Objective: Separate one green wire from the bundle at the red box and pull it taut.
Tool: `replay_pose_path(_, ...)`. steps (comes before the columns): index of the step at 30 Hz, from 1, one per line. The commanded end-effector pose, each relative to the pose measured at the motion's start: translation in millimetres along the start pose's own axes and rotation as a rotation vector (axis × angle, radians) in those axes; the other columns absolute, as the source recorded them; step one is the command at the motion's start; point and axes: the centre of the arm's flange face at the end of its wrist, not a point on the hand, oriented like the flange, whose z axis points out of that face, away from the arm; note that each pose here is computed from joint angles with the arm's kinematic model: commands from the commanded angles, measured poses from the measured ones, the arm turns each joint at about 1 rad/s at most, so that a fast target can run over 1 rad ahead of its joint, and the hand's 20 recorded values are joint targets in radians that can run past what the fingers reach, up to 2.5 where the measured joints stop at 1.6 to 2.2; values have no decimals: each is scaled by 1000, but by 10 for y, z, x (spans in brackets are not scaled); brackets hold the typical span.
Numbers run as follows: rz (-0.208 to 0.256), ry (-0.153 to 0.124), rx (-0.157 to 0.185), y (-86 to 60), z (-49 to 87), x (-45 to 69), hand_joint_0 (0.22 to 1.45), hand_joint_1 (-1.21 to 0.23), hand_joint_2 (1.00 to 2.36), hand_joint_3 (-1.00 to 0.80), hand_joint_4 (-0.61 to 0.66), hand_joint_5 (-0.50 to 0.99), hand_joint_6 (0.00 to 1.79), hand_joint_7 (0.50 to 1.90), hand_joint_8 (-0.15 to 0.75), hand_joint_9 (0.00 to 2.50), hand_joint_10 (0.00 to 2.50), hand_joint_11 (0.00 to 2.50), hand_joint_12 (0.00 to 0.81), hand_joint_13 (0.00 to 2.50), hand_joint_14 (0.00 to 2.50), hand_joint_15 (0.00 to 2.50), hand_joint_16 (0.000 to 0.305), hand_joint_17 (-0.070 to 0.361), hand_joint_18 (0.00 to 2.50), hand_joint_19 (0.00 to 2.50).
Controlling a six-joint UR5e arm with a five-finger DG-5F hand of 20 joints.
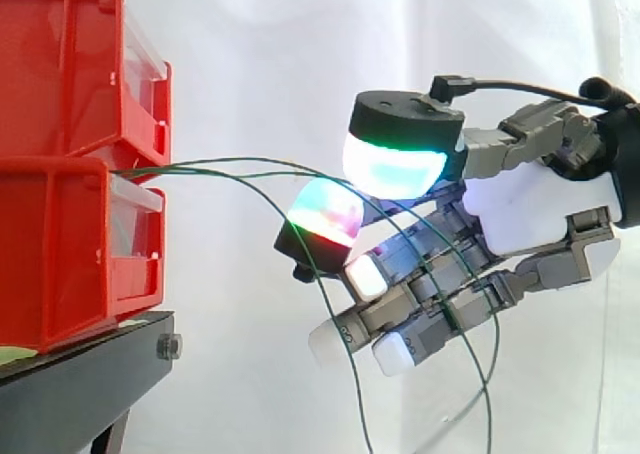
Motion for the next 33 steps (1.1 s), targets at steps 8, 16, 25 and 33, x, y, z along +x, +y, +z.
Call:
replay_pose_path(8, 2, -1, 11, -4, -11, -17, 523, -820, 1000, -500, 134, -144, 894, 933, 269, 911, 18, 586, 348, 585, 12, 304, 50, 112, 604, 485)
replay_pose_path(16, 10, -1, 24, -17, -24, -21, 613, -817, 1014, -335, 64, -149, 891, 985, 258, 900, 19, 590, 334, 573, 12, 312, 47, 106, 581, 508)
replay_pose_path(25, 13, -1, 28, -21, -28, -23, 626, -911, 1000, -500, 114, -148, 890, 935, 254, 891, 19, 580, 332, 574, 12, 298, 47, 106, 589, 491)
replay_pose_path(33, 12, -1, 30, -23, -30, -24, 609, -843, 1000, -500, 82, -131, 887, 1024, 256, 928, 19, 583, 327, 588, 12, 305, 46, 104, 603, 489)
